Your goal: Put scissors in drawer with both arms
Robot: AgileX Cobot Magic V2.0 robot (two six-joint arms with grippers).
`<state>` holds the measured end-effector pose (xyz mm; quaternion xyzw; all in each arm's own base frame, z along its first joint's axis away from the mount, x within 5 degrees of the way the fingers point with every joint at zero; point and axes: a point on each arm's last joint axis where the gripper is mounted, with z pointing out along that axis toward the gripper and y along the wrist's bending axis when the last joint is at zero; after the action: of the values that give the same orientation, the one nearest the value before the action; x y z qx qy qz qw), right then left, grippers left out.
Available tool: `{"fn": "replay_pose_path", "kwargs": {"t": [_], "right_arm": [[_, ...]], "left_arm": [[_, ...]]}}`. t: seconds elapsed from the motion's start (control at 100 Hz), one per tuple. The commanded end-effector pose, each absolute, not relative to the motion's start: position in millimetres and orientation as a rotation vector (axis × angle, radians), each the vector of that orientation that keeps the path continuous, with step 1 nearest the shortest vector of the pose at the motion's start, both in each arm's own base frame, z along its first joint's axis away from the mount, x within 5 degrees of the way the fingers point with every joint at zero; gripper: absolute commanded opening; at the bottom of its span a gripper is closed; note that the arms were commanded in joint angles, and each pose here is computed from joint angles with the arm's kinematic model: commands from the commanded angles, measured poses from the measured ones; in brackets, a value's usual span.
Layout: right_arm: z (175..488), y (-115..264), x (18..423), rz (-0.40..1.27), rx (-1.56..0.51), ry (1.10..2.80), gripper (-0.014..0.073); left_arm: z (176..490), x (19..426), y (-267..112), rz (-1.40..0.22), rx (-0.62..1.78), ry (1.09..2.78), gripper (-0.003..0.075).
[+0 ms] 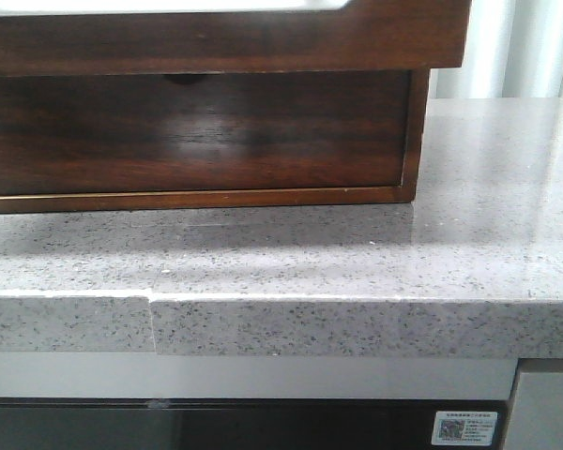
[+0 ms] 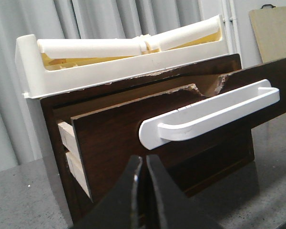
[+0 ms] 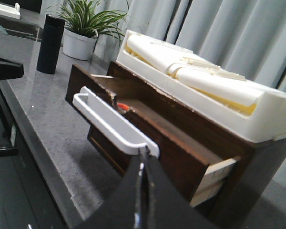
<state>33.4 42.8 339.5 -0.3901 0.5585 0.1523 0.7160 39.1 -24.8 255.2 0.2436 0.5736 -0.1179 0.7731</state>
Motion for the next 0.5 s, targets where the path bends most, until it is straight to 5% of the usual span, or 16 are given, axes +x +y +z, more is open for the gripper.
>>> {"fn": "replay_pose_path", "kwargs": {"t": [0.0,0.49], "right_arm": [[326.3,34.9,28.2,0.35,-0.772,1.193,-0.0057],[260.5,33.6,24.5,0.39,-0.789,1.261,-0.0061]], "left_arm": [[265.3,33.0,-22.1,-0.29,0.496,1.194,-0.0019],[267.1,30.9,-24.3,-0.322,0.51,1.168,-0.0019]]}}
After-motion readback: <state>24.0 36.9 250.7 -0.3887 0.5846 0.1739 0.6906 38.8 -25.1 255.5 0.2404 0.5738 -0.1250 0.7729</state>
